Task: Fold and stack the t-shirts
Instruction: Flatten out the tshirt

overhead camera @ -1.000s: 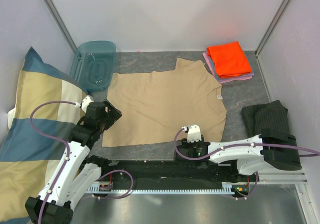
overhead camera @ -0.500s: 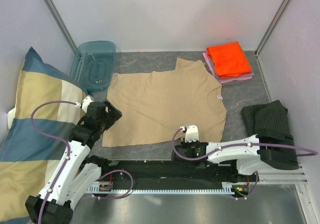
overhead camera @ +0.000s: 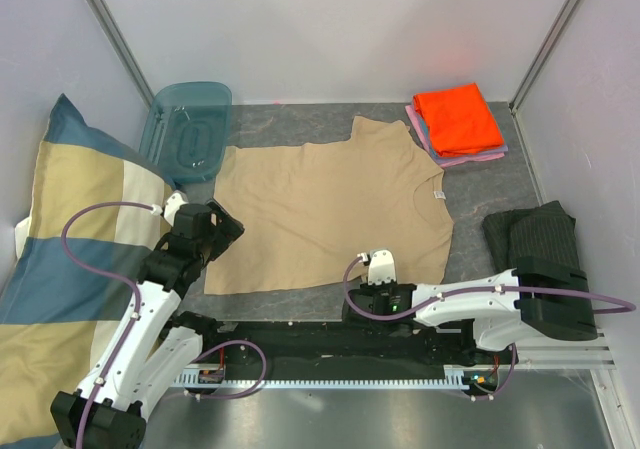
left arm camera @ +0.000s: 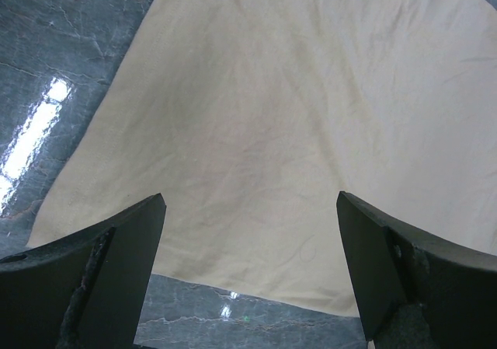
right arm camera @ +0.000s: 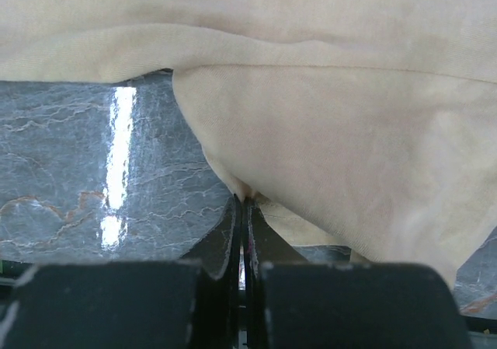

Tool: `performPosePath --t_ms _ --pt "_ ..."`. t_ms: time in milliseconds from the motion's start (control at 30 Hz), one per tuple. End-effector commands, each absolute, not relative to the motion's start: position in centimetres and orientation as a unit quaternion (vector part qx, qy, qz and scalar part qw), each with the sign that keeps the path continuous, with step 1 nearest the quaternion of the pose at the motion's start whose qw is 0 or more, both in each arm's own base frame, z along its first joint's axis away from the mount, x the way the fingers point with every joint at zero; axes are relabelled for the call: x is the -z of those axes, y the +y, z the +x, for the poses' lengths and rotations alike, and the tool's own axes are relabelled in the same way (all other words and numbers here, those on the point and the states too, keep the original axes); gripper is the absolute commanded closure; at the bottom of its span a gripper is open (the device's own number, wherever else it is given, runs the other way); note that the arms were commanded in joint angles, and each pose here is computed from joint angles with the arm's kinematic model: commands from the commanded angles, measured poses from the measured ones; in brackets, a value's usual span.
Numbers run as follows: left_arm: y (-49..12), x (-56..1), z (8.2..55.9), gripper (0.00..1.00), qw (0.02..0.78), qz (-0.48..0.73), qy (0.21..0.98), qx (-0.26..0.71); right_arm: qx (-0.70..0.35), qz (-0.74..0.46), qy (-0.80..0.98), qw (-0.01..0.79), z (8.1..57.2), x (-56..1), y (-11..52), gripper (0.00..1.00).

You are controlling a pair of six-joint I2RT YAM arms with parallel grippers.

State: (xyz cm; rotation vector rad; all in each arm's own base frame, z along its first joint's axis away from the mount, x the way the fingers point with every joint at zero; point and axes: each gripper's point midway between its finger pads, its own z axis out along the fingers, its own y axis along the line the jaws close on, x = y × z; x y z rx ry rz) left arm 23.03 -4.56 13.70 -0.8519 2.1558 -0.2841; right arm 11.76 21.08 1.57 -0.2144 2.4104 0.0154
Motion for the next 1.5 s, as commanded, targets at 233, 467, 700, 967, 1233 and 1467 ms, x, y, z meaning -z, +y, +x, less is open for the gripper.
performPosePath --t_ms 233,467,700,967,1233,1467 --pt "-4.4 -14.3 23.5 0.00 0.410 -0.329 0.843 0.114 -0.063 -0.151 0.942 0.292 8.5 -2.9 25.2 1.00" --pt "-4.5 -14.3 23.5 0.00 0.411 -0.329 0.842 0.117 -0.072 -0.183 0.939 0.281 7.0 -3.9 26.6 1.00" --pt "-4.6 -14.4 23.6 0.00 0.409 -0.329 0.843 0.120 -0.084 -0.184 0.939 0.278 6.3 -4.8 26.8 0.70" --pt "-4.8 -15.3 24.3 0.00 0.423 -0.315 0.840 0.126 -0.103 -0.068 0.897 0.424 13.0 -13.2 25.5 0.02" --pt "-7.1 -18.1 29.7 0.00 0.466 -0.233 0.841 0.149 -0.044 0.024 0.884 0.465 28.3 -16.6 20.7 0.02" --pt "-9.9 -18.2 38.3 0.01 0.464 -0.182 0.855 0.145 -0.041 0.028 0.887 0.460 40.2 -16.1 20.6 0.02"
